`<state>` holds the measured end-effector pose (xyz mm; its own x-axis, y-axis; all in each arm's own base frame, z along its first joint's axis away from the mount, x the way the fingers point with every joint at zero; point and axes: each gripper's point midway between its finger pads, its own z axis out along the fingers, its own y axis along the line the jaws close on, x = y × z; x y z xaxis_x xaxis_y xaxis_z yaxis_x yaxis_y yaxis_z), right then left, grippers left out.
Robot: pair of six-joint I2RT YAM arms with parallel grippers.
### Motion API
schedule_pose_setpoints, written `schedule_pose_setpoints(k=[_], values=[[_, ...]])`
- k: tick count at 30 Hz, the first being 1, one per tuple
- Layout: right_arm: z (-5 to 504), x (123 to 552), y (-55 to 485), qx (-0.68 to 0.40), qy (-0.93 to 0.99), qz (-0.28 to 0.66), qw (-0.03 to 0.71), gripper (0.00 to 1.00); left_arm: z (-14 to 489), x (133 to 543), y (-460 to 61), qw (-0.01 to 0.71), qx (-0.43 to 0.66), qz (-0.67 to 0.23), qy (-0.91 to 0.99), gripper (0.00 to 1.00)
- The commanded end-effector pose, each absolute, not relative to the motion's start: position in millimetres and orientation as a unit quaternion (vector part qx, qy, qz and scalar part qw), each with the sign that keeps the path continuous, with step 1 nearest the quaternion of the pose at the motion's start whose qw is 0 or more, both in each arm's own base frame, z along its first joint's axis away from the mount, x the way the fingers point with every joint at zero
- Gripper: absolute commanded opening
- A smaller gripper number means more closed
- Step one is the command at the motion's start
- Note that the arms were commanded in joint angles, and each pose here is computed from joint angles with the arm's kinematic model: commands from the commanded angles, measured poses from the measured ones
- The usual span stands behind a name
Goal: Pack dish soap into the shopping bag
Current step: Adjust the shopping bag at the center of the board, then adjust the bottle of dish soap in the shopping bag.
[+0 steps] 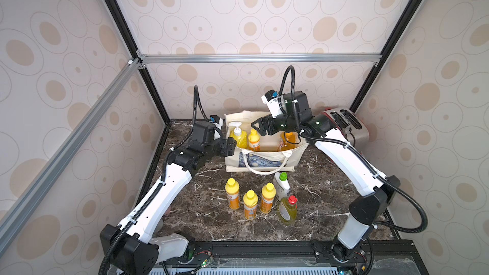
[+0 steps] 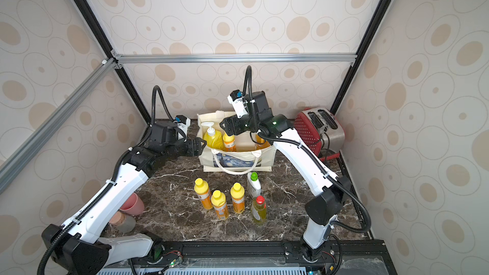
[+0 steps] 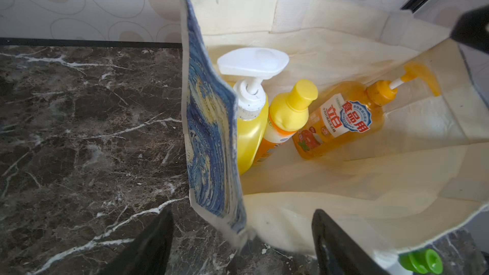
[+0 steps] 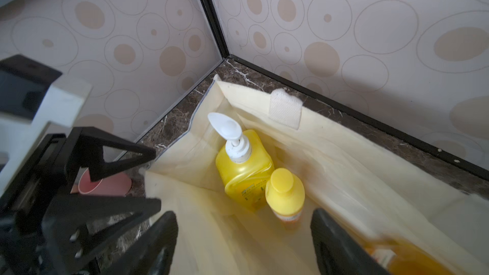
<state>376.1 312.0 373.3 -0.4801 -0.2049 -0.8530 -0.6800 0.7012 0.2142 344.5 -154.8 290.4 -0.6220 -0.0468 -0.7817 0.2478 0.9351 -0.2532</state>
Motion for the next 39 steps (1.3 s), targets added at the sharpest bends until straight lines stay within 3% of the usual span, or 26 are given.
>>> schedule_pose_setpoints(k=[1, 4, 11, 20, 23, 31, 39], values=[[379, 326, 288, -0.301, 0.826, 0.271, 0.392, 0.76, 300, 336, -148, 0.44, 0.056, -0.164, 0.881, 0.92], [358, 307, 274, -0.296, 0.849, 0.261, 0.352, 0.71, 302, 336, -152, 0.435, 0.055, -0.176, 0.881, 0.99], [290, 288, 266, -0.274, 0.886, 0.241, 0.285, 0.62, 305, 345, -162, 0.424, 0.038, -0.199, 0.883, 0.99], [249, 257, 293, -0.295, 0.892, 0.258, 0.226, 0.56, 287, 356, -156, 0.405, 0.013, -0.172, 0.898, 0.99], [241, 255, 290, -0.294, 0.895, 0.251, 0.221, 0.55, 273, 351, -160, 0.39, 0.024, -0.172, 0.904, 0.94], [280, 275, 292, -0.299, 0.879, 0.24, 0.283, 0.56, 238, 330, -162, 0.356, 0.054, -0.165, 0.918, 0.77], [321, 330, 291, -0.272, 0.869, 0.23, 0.344, 0.58, 230, 319, -154, 0.353, 0.069, -0.147, 0.921, 0.77]])
